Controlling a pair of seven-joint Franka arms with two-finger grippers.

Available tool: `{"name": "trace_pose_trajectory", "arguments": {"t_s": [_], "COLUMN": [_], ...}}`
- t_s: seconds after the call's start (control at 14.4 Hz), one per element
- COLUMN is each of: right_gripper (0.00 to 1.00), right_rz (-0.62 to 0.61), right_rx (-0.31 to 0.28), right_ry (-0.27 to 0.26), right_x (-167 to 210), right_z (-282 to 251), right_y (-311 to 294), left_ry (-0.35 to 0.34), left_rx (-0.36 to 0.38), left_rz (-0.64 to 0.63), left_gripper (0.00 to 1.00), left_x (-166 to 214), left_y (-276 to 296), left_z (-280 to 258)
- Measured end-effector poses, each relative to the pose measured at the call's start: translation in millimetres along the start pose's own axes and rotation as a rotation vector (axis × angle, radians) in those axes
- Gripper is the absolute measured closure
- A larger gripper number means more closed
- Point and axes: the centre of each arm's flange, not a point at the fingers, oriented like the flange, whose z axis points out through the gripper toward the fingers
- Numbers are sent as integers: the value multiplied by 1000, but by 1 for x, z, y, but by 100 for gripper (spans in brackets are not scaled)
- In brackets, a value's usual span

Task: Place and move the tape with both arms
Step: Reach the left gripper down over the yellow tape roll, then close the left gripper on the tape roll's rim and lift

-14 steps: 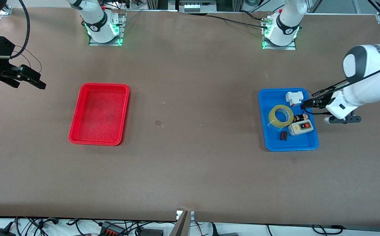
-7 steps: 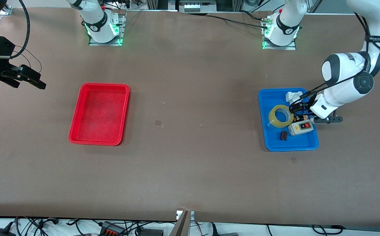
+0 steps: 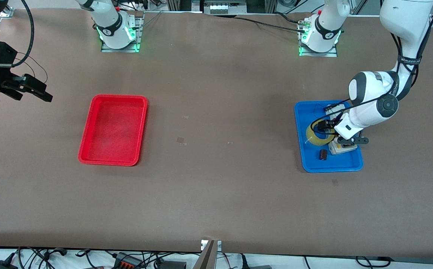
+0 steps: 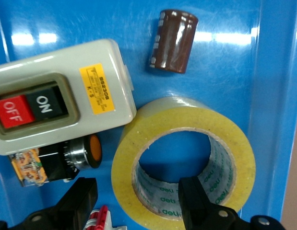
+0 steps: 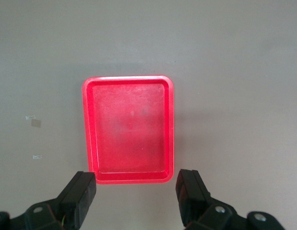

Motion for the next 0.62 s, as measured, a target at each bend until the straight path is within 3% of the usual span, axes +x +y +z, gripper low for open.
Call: {"name": "trace_pose_trajectory", "arguments": {"t_s": [0.48, 0.62], "right_gripper": [1, 1], "right_rz": [0, 0], "right_rx": [0, 0], "right_ry": [-1, -1], "right_x": [0, 0], "right_z": [0, 0], "right_y": [0, 0], "left_ry": [-25, -26], "left_rx": [-1, -1], "left_rz": [26, 28], "left_gripper": [0, 4], "left_x": [-1, -1], "left_y": [-1, -2], "left_z": [14, 15]}}
